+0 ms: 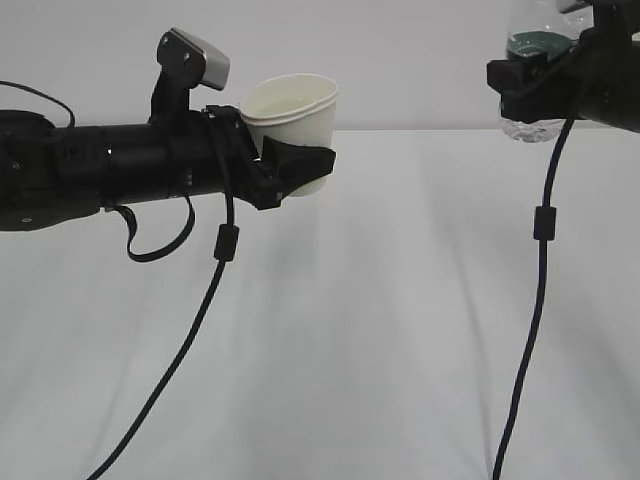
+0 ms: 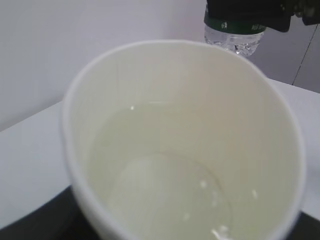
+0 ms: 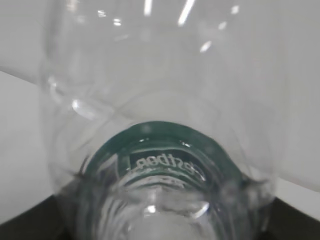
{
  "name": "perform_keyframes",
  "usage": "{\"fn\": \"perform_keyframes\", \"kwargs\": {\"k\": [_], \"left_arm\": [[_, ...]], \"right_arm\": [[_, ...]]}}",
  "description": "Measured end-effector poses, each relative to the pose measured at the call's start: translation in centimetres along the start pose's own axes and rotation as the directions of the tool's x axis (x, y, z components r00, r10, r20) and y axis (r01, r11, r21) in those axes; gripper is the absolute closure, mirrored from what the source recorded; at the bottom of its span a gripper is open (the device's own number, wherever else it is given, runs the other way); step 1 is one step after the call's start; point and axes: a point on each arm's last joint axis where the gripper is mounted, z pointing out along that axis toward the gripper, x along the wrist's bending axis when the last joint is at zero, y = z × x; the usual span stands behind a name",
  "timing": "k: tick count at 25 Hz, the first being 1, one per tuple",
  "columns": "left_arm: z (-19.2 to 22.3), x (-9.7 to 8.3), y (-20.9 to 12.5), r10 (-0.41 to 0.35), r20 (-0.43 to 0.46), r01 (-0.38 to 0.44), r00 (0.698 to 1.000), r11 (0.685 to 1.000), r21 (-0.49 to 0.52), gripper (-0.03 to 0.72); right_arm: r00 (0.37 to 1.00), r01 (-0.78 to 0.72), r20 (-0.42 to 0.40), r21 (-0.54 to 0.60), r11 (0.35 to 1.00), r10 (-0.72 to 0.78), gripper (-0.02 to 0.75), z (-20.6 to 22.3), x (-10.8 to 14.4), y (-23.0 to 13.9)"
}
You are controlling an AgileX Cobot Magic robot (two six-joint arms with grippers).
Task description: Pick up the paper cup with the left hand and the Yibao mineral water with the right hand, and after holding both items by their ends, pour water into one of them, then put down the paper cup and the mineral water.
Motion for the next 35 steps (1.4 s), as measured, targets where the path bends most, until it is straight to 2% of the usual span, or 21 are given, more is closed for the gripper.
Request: {"fn": "perform_keyframes", "kwargs": {"k": [9, 15, 24, 35], "left_arm": [[0.0, -0.1, 0.1, 0.002, 0.016, -0.001, 1.000, 1.000, -0.016, 0.238], [0.0, -0.2, 0.2, 0.003, 0.019, -0.003, 1.000, 1.000, -0.018, 0.238], [0.0, -0.2, 0.2, 0.003, 0.019, -0.003, 1.000, 1.000, -0.018, 0.238], [0.0, -0.2, 0.2, 0.005, 0.027, -0.005, 1.000, 1.000, -0.023, 0.239]], "right_arm": [[0.999, -0.038, 0.032, 0.000, 0.999, 0.038, 0.286, 0.3, -0.3, -0.3], [0.998, -0.052, 0.022, 0.033, 0.998, 0.051, 0.286, 1.7, -0.1, -2.2], [0.997, -0.043, 0.061, 0.021, 0.999, 0.042, 0.286, 2.6, -0.4, -3.1], [0.994, -0.085, 0.066, 0.019, 0.996, 0.084, 0.287, 4.1, -0.3, -5.3]]}}
